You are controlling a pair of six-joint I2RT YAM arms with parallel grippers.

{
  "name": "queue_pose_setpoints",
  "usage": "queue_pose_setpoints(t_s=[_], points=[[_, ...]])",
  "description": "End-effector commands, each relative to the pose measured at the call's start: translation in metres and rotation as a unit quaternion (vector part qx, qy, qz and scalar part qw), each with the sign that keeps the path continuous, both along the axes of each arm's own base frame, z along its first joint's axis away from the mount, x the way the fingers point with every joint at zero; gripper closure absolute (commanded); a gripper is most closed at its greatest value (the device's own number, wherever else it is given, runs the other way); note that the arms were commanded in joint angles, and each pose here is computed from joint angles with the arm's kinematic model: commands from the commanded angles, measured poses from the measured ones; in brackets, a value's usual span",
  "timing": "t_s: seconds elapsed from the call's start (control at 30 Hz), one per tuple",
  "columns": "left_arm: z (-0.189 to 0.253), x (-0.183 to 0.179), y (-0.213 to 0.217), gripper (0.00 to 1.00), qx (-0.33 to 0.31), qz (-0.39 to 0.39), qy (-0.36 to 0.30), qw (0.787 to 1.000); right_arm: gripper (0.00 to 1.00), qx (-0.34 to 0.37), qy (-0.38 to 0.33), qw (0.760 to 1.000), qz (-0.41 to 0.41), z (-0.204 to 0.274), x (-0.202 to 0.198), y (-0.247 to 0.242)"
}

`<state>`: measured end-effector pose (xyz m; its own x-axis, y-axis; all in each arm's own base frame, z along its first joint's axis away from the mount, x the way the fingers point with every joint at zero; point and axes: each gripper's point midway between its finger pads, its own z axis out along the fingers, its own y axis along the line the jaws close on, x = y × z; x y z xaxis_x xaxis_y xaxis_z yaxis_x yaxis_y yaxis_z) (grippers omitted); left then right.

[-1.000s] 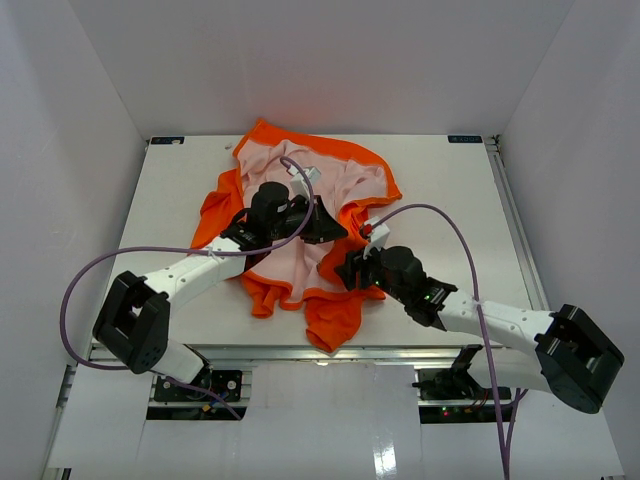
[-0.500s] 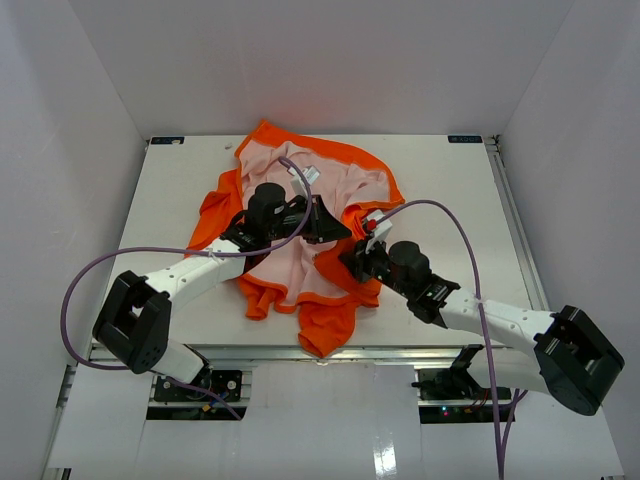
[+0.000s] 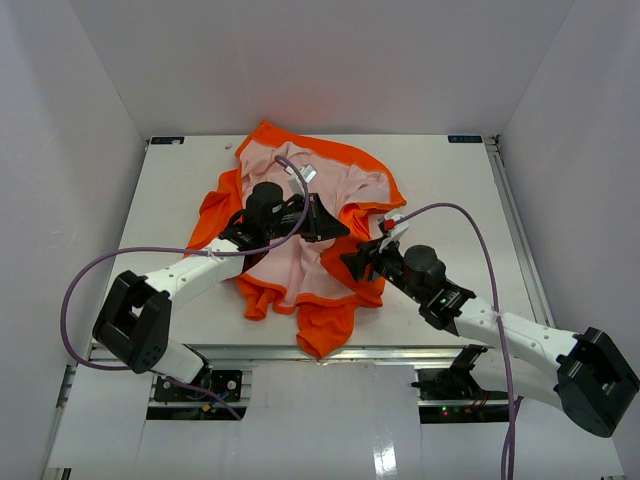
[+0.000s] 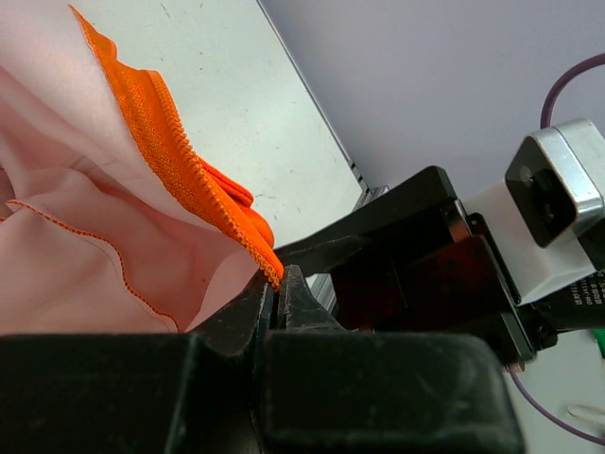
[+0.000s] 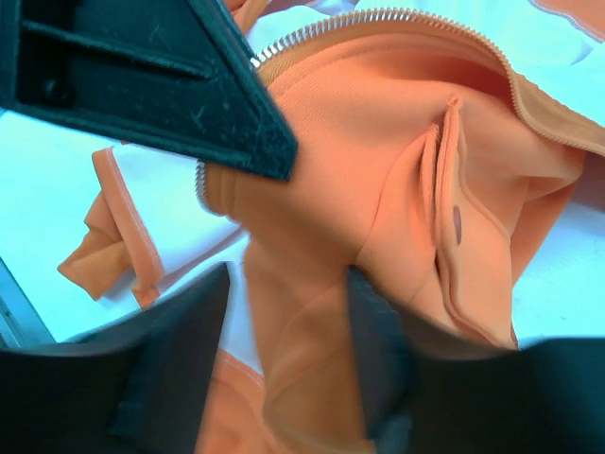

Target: Zip up the jacket

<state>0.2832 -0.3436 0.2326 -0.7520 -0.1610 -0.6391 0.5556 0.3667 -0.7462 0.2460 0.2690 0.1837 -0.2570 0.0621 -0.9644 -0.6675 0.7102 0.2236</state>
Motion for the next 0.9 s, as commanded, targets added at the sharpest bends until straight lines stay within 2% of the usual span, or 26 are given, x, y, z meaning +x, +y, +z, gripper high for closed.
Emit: queue_pose_setpoints(t_s=[0.0,0.17,0.5,0.67,0.87], points=[[0.016,0.005,0.002,1.00,-0.017,0.008,-0.015,1.000,0.31,0.005,0.017,0.999,-0.038,0.000,0.005,-0.011],[0.014,0.005,0.001,1.00,-0.021,0.008,-0.010,1.000,0.09,-0.008,0.027,0.999,-0.036,-0.012,0.008,-0.007],[0.011,0.008,0.003,1.00,-0.013,0.021,-0.008,1.000,0.10,-0.003,0.006,0.999,-0.046,0.002,0.008,-0.010],[0.015,0.000,0.000,1.00,-0.037,0.003,-0.001,0.999,0.07,-0.018,0.007,0.999,-0.040,-0.008,0.015,-0.001],[0.025,-0.010,-0.003,1.00,-0.065,-0.025,0.006,0.998,0.11,-0.027,0.004,0.999,-0.028,-0.019,0.024,0.013]])
